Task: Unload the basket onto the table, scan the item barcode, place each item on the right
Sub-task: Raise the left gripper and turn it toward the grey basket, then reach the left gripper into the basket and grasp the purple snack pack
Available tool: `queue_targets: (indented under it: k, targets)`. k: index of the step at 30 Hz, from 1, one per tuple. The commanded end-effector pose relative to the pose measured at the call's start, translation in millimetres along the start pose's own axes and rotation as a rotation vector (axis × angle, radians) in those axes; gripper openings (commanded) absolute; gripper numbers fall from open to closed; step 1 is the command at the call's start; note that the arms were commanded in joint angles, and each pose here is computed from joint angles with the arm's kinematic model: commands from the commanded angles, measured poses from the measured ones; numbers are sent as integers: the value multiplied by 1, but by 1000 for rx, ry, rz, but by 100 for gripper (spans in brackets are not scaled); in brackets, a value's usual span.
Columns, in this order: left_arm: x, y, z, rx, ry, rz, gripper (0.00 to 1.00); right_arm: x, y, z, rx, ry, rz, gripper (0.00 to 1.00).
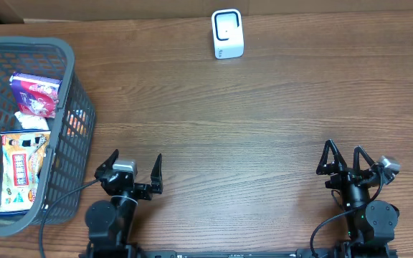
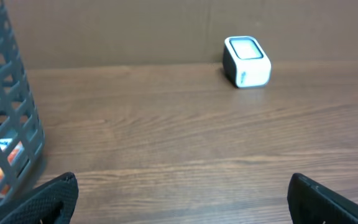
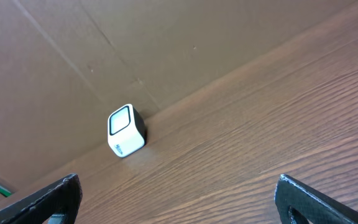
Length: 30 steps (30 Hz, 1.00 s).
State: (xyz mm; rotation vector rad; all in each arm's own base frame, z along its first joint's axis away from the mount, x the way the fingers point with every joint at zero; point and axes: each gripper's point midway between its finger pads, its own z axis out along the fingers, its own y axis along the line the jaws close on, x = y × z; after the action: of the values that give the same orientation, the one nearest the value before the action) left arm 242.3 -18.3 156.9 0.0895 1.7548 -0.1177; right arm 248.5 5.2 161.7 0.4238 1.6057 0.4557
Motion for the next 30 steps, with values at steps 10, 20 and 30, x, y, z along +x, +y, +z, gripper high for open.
queue_targets:
  k: [10, 20, 30]
  targets:
    - [-192, 22, -47, -174, 61, -80, 100, 1, 0, 0, -3, -7, -8, 100]
    - [-304, 37, -57, -247, 317, 58, 100, 1, 0, 0, -3, -7, -8, 100]
    - [-294, 151, -53, -702, 360, -286, 100, 1, 0, 0, -3, -7, -8, 100]
